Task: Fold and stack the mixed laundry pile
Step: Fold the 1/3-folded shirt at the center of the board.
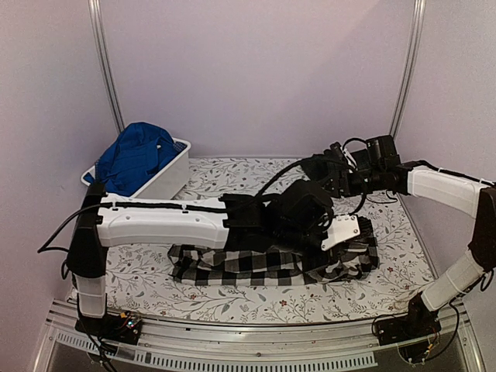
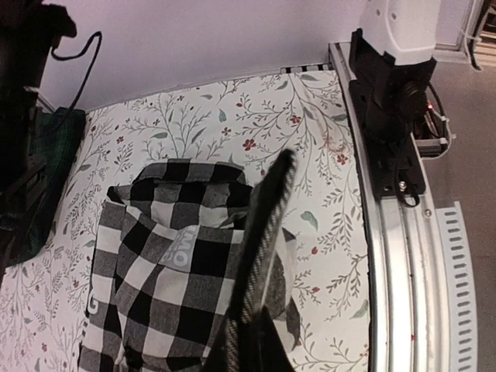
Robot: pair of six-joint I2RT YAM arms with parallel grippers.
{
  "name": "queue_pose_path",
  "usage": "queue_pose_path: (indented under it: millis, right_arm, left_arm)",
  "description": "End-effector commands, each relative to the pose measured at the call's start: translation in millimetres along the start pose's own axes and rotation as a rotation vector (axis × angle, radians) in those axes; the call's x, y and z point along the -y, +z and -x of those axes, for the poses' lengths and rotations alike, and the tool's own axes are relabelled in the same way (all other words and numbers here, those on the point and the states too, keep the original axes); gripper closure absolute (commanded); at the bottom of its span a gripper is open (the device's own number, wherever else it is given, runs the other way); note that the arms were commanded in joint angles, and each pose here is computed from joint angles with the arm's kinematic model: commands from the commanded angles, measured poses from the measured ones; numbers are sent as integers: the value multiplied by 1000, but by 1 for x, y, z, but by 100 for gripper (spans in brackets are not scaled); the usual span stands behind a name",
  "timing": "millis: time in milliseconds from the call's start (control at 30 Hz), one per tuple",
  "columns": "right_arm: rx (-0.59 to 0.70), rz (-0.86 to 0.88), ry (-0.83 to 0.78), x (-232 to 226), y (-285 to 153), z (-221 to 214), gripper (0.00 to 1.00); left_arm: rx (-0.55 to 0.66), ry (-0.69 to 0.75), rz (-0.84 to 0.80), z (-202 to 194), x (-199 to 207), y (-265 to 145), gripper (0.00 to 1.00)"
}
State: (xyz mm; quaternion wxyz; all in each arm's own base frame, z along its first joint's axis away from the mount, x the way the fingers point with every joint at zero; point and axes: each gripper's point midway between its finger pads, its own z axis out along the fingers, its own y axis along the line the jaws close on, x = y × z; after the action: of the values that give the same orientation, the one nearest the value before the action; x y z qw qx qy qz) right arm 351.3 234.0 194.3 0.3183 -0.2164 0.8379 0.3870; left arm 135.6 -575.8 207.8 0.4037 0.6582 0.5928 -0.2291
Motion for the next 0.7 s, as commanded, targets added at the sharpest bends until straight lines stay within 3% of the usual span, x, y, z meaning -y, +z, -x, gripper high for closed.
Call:
queue_pose_path:
  millis: [0,133,267,500,667]
  right_arm:
    - [56,-32,-12,6,-7,14,32]
    - [58,-59,10,17,-8,14,30]
    - [46,-66,26,22,-4,11,30]
    - [3,-41,56,28,7,-3,30]
    - [-42,-4,100,32,19,-22,33]
  left_arm:
    - [35,-314,133,-20,-75,-23,100]
    - [68,-620,223,-81,-135,-48,100]
    - [105,-814,323,-140,-168,-70,100]
    - [100,-1000,442,-216,-180,-91,100]
    - [84,-1044,424,-231,-167,-90,100]
